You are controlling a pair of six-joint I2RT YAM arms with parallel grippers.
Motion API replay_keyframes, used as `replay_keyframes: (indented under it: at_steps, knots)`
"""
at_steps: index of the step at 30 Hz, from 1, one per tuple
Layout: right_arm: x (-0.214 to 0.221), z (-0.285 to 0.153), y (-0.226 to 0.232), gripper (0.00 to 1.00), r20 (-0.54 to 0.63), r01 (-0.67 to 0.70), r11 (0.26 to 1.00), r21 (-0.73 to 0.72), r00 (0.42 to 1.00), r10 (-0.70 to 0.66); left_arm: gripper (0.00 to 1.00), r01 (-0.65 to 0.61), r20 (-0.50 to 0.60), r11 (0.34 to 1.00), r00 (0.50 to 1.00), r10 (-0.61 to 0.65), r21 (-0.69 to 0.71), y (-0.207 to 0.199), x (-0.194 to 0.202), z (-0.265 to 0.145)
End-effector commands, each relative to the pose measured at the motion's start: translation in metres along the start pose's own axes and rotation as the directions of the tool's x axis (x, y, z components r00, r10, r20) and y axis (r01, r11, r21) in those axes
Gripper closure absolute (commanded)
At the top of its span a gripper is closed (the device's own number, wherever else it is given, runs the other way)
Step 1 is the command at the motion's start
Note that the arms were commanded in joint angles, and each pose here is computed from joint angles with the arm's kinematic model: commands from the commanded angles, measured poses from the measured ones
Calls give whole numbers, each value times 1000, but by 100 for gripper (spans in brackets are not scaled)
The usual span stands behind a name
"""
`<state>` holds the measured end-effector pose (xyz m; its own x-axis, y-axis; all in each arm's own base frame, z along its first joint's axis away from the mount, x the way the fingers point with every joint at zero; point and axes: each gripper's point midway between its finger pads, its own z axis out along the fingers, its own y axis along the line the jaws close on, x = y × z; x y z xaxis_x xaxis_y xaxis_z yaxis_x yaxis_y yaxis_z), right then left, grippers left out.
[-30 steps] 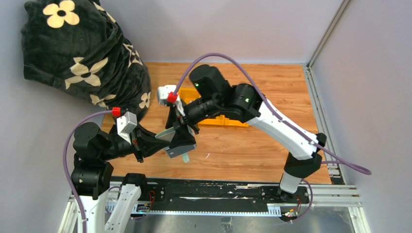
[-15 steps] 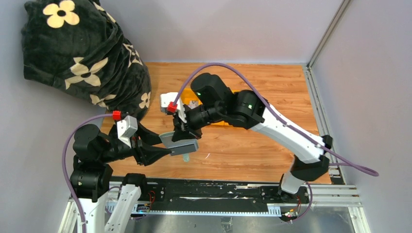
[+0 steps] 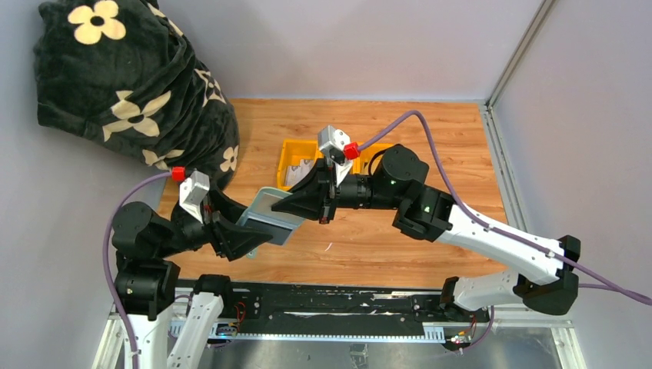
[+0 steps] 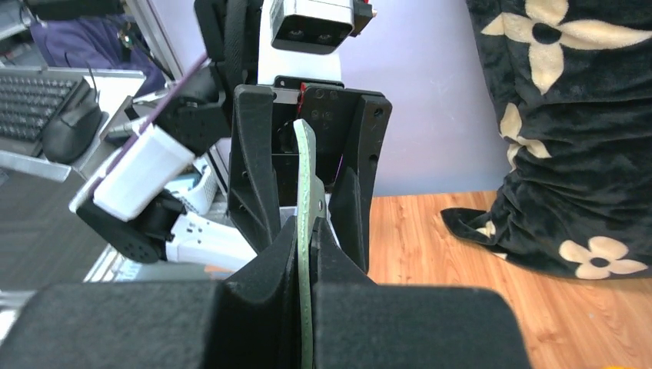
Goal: Take the credit cards out of the card holder
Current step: Remove the credit card from the card holder.
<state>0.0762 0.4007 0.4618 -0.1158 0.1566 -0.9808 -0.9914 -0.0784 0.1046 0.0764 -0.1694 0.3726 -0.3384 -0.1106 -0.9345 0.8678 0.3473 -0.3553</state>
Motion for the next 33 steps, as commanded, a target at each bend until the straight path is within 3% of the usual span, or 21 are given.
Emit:
replay_keyframes:
  at_steps: [1, 3, 8, 13, 15, 16, 20, 26, 33]
  knots:
    - [-41, 6, -1, 100, 214, -42, 999, 11, 976, 39, 40, 106, 131, 991, 985, -116, 77, -18, -27, 3]
    - [-43, 2, -8, 100, 256, -53, 997, 52, 966, 38, 47, 96, 181, 990, 977, -114, 108, -24, -33, 2]
    - [-48, -21, -22, 100, 372, -54, 986, 160, 928, -9, 74, 102, 142, 995, 985, -103, 15, -5, -17, 3]
    - [-31, -25, -17, 97, 333, -57, 989, 136, 943, 9, 93, 99, 183, 991, 980, -82, -88, 15, -20, 2]
    - [-16, -20, -12, 79, 235, -37, 994, 104, 972, 11, 97, 84, 181, 992, 981, -65, -98, 18, -21, 3]
    - [-4, -18, -11, 62, 149, -16, 995, 97, 989, 1, 97, 59, 170, 993, 985, -41, -102, 18, -22, 3]
    - [29, -12, -10, 45, -126, 52, 998, 40, 991, -46, 98, -52, 98, 996, 993, 59, -75, 15, -12, 2]
    - [53, -8, 2, 44, -313, 18, 997, -81, 949, -42, 96, -174, 8, 983, 985, 175, -59, 14, 3, -2]
    - [57, -9, -3, 51, -377, 56, 995, -85, 922, -84, 100, -255, -10, 966, 967, 255, -34, 9, 1, -4]
